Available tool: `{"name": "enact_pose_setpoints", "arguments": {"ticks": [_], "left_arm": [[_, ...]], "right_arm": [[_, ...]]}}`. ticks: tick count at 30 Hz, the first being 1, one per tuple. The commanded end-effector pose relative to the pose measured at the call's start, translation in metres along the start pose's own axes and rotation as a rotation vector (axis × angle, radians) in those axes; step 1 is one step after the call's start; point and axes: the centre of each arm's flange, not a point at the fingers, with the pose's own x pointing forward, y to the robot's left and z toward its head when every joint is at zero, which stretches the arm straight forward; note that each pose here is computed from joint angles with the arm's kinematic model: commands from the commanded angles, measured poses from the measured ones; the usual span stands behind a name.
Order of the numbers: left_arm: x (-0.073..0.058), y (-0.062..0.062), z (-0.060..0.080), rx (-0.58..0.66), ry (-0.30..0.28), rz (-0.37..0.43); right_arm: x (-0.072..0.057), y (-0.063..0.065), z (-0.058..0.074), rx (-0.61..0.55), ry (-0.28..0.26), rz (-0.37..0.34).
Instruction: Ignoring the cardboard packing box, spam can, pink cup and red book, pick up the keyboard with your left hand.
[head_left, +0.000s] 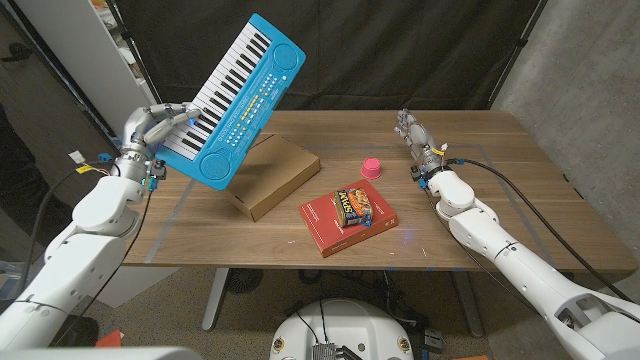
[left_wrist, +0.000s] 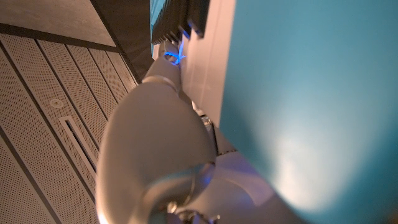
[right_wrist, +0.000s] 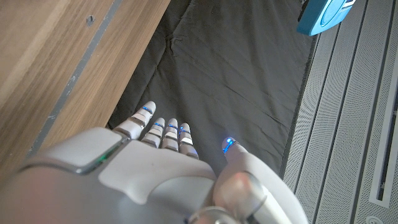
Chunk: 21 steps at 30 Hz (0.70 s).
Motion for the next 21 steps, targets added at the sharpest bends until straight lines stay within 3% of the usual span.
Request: {"name": "enact_pose_setpoints", "arguments": {"ticks": [1,11,21], "left_arm": [[0.009,0.002,0.002,-0.003,-0.031,-0.01],[0.022,0.005,0.002,0.012,-0.035,-0.038],[0.027,-0.005,-0.012,0.014,0.023,-0.05]], "right_arm": [[0.008,0.003,0.003,-0.019,-0.003,0.0],[0.007,0.0,0.006,-0.04,-0.006,-0.033],[-0.005,-0.007,-0.008,-0.028,0.036,-0.049]]}}
